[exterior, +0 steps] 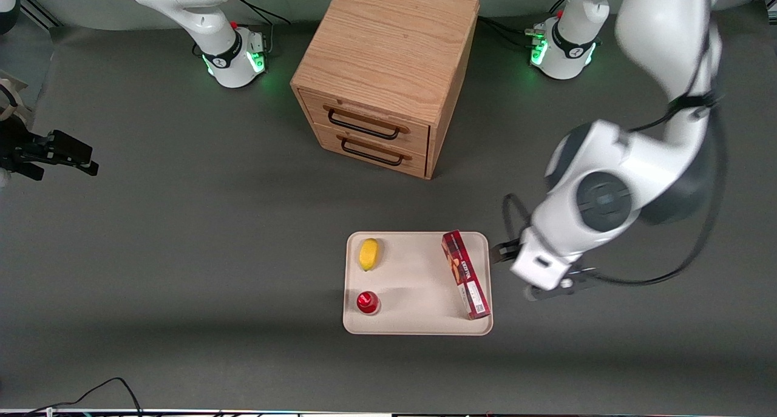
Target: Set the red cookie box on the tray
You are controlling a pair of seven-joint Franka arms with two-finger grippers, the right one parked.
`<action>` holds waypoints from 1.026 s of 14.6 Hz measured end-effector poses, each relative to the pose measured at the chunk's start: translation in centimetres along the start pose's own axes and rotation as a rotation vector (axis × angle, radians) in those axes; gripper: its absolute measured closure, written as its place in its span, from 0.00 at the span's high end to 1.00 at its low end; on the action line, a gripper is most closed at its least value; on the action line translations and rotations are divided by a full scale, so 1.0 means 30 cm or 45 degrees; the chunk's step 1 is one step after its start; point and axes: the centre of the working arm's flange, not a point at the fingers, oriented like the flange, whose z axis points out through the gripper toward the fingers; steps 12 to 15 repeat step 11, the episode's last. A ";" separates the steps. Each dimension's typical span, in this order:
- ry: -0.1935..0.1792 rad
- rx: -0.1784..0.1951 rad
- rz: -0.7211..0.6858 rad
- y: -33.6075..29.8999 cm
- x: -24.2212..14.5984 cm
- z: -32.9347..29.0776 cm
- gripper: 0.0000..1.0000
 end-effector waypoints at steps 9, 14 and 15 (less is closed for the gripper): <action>-0.052 0.087 0.241 -0.796 -0.214 -0.332 1.00; -0.018 0.077 0.240 -0.859 -0.247 -0.379 1.00; -0.018 0.077 0.240 -0.859 -0.247 -0.379 1.00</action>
